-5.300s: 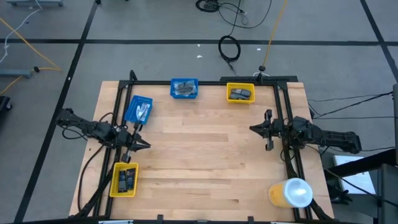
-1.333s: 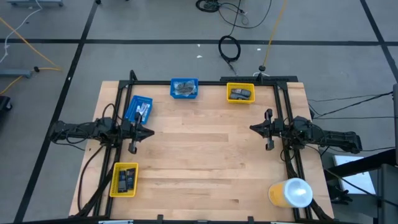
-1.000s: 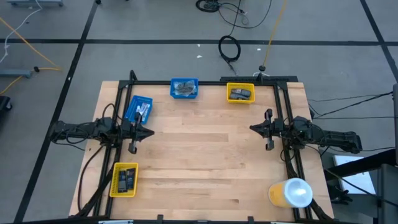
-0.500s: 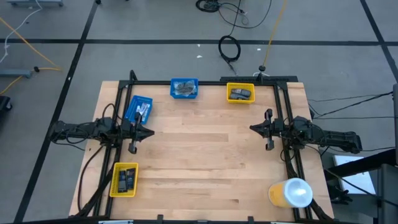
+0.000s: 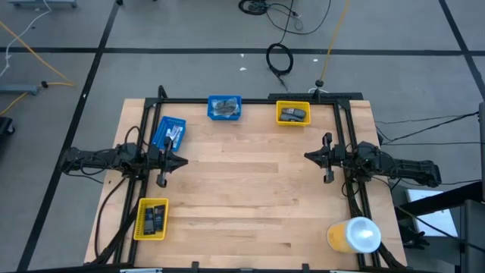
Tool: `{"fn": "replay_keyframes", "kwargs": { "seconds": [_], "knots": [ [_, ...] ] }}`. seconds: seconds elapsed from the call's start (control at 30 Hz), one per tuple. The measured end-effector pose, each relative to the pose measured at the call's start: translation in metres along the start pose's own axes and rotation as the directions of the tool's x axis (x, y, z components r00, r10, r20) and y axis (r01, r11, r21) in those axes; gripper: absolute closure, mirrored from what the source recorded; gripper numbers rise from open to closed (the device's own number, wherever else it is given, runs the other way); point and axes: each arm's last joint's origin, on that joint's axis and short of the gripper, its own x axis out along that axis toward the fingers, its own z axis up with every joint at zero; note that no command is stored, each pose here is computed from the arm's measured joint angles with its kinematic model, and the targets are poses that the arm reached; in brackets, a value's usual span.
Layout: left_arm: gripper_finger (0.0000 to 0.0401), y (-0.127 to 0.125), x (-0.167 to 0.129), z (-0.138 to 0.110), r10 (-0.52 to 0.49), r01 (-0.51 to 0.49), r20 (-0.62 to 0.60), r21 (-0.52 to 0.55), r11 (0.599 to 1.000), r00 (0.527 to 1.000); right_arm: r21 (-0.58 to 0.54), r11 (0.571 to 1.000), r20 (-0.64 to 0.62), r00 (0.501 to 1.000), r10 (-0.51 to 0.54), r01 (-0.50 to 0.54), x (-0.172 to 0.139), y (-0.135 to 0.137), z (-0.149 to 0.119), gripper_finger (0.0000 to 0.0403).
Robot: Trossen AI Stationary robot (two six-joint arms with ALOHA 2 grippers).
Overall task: Pick & Place Travel size toiletries
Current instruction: Return to Home Position
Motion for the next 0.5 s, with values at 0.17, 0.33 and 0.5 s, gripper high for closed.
{"fn": "replay_keyframes", "kwargs": {
  "seconds": [0.17, 0.33, 0.5],
  "knots": [
    [0.0373, 0.0000, 0.0000, 0.0001, 0.000, 0.000, 0.000, 0.000, 1.000, 1.000, 0.000, 1.000, 0.000, 1.000, 0.000, 0.000, 0.0000, 0.0000, 0.0000, 0.0399],
    [0.0381, 0.0000, 0.0000, 0.0001, 0.000, 0.000, 0.001, 0.000, 1.000, 1.000, 0.000, 1.000, 0.000, 1.000, 0.000, 0.000, 0.0000, 0.0000, 0.0000, 0.0398],
    [0.0396, 0.0000, 0.0000, 0.0001, 0.000, 0.000, 0.001, 0.000, 1.000, 1.000, 0.000, 1.000, 0.000, 1.000, 0.000, 0.000, 0.0000, 0.0000, 0.0000, 0.0398]
  ]
}}
